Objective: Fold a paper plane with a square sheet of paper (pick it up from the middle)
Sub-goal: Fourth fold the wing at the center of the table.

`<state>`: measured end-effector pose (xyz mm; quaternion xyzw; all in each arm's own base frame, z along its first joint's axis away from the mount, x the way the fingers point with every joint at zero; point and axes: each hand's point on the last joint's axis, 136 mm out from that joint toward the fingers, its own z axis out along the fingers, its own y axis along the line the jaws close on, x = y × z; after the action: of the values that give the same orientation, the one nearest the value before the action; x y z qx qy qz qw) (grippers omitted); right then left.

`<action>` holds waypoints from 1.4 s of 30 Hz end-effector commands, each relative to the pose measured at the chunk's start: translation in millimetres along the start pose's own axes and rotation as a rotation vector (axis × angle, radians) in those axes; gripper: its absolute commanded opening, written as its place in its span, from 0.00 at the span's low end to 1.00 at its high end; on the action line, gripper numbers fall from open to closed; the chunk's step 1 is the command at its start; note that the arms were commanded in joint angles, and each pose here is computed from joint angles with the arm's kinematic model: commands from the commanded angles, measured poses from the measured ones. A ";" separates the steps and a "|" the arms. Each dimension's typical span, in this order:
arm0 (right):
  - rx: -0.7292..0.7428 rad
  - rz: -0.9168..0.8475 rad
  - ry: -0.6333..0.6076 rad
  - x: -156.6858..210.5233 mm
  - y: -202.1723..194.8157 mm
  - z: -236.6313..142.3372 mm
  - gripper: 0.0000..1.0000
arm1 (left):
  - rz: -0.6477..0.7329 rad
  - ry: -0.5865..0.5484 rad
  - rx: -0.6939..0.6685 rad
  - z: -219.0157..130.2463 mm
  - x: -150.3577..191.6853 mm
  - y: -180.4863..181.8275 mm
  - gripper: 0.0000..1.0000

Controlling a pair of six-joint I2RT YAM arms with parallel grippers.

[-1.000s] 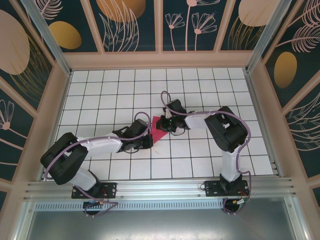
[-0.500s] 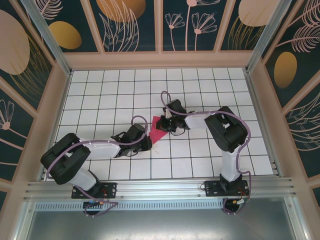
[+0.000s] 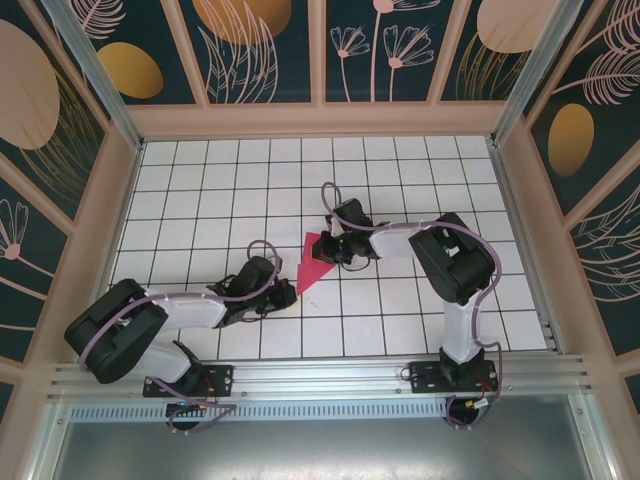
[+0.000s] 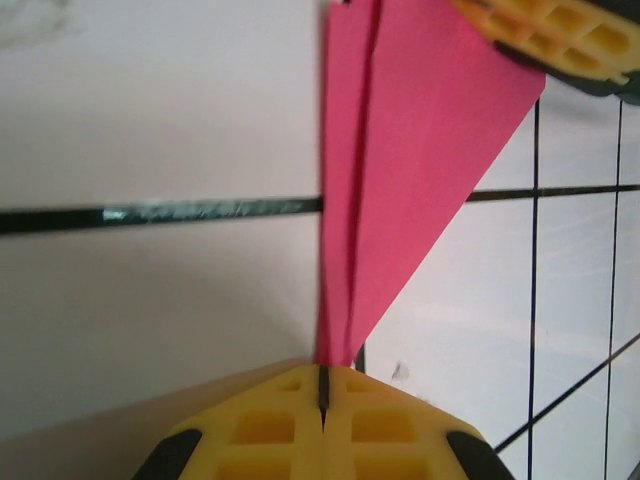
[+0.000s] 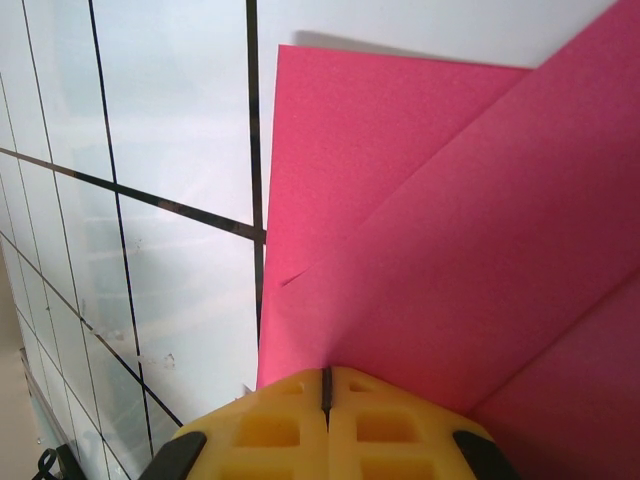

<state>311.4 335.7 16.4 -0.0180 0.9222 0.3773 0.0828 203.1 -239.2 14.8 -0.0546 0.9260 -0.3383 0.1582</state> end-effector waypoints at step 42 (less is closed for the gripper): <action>0.023 -0.023 0.028 22.4 -6.7 4.0 0.07 | -0.005 0.077 -0.071 33.4 -0.6 17.7 0.00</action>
<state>282.8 350.6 26.5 -0.0553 0.9159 0.3913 0.0711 235.1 -268.4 13.8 -0.0473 0.9162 -0.3645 0.1595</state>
